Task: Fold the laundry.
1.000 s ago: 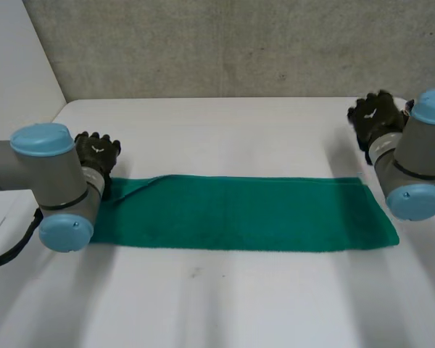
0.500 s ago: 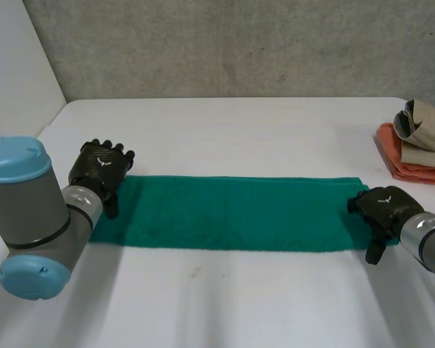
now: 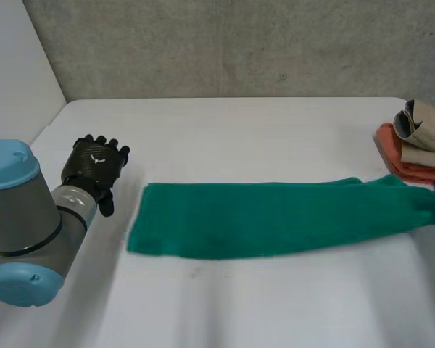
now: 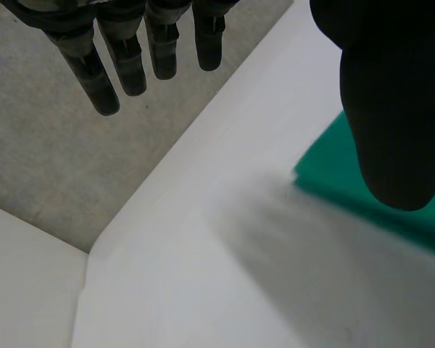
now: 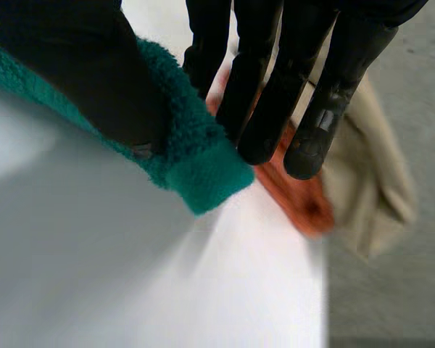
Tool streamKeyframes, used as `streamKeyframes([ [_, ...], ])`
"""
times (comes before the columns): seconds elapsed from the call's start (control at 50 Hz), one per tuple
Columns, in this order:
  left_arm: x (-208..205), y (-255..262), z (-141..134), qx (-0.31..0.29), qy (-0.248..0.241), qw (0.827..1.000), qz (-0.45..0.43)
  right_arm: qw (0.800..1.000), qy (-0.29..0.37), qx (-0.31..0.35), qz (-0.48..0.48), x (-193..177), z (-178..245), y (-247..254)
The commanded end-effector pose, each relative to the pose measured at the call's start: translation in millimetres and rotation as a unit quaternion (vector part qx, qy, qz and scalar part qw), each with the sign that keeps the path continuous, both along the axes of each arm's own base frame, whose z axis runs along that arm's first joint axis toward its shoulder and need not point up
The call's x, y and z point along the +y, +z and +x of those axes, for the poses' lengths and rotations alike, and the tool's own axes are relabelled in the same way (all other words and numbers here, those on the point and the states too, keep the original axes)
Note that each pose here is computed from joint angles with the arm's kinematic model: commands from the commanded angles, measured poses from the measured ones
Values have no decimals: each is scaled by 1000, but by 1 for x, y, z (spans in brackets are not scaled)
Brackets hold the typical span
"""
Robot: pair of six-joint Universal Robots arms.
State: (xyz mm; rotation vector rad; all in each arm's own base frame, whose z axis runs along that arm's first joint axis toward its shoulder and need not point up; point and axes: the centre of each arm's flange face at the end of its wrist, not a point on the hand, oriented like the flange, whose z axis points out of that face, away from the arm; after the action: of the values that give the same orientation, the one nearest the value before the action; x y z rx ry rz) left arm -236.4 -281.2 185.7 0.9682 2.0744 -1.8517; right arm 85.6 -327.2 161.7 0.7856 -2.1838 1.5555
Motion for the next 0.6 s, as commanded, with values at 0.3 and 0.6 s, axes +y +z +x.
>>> streamKeyframes([
  [0.3, 4, 8, 12, 4, 12, 1000, -6, 945, 263, 37, -190, 41, 154, 81],
  [0.6, 5, 6, 9, 2, 8, 1000, -4, 836, 536, -18, -114, 149, 321, -8],
])
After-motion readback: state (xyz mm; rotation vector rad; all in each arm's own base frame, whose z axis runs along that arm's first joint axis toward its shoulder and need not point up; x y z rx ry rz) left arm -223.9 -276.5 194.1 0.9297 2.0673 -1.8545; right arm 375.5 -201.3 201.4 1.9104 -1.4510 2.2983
